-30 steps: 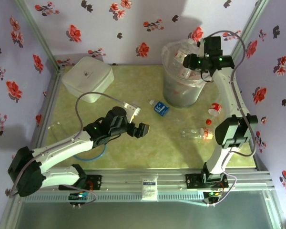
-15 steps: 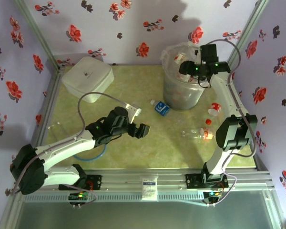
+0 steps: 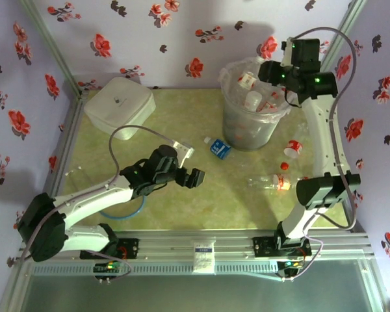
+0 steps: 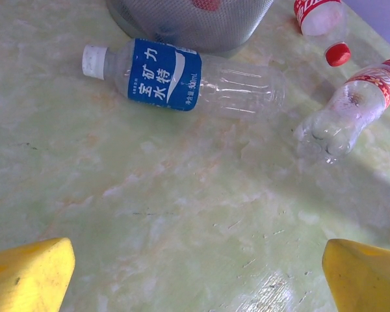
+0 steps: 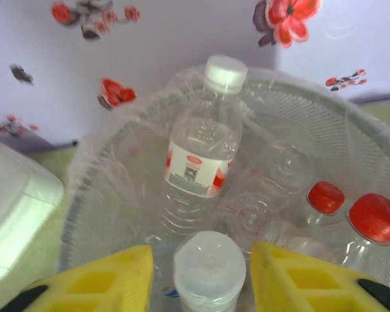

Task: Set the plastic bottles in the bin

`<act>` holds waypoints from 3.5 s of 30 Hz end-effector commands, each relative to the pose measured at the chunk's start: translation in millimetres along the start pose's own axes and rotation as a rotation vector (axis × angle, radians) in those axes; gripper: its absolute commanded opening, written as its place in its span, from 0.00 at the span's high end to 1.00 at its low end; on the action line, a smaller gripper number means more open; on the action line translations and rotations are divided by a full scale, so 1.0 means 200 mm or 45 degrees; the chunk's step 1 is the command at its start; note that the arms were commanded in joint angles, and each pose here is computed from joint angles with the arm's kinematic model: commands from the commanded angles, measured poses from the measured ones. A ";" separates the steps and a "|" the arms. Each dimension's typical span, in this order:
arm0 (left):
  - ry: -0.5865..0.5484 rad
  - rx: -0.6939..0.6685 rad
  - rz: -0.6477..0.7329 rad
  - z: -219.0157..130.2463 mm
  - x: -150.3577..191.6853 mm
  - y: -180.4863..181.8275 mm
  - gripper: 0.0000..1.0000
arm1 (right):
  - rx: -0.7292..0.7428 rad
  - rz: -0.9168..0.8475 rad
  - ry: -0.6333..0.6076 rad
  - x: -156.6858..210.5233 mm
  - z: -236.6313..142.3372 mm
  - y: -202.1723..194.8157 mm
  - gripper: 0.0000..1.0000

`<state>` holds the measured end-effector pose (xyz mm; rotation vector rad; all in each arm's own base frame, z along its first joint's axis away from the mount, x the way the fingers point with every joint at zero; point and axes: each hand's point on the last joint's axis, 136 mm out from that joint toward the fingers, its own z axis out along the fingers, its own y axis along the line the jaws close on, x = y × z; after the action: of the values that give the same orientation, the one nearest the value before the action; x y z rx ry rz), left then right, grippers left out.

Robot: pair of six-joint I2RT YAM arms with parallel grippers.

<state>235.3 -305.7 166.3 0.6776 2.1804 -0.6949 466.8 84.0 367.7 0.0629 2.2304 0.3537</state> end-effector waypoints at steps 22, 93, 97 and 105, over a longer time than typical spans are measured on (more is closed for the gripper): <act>-0.159 -0.151 -0.470 0.11 -0.18 0.16 0.03 | 0.020 -0.040 -0.070 0.02 -0.21 0.08 0.42; 0.019 0.040 -1.590 0.87 -0.06 -0.27 0.12 | -0.044 0.038 -0.128 0.46 -0.66 -0.05 0.28; 0.026 0.027 -1.619 0.93 -0.04 -0.28 0.12 | -0.036 0.036 -0.139 0.46 -0.67 -0.05 0.27; 0.029 0.017 -1.665 1.08 -0.03 -0.27 0.13 | -0.034 0.033 -0.147 0.45 -0.68 -0.05 0.27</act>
<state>298.4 -484.9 67.2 -0.8196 2.4689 -1.3015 311.7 62.4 368.8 0.1046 2.1356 0.4126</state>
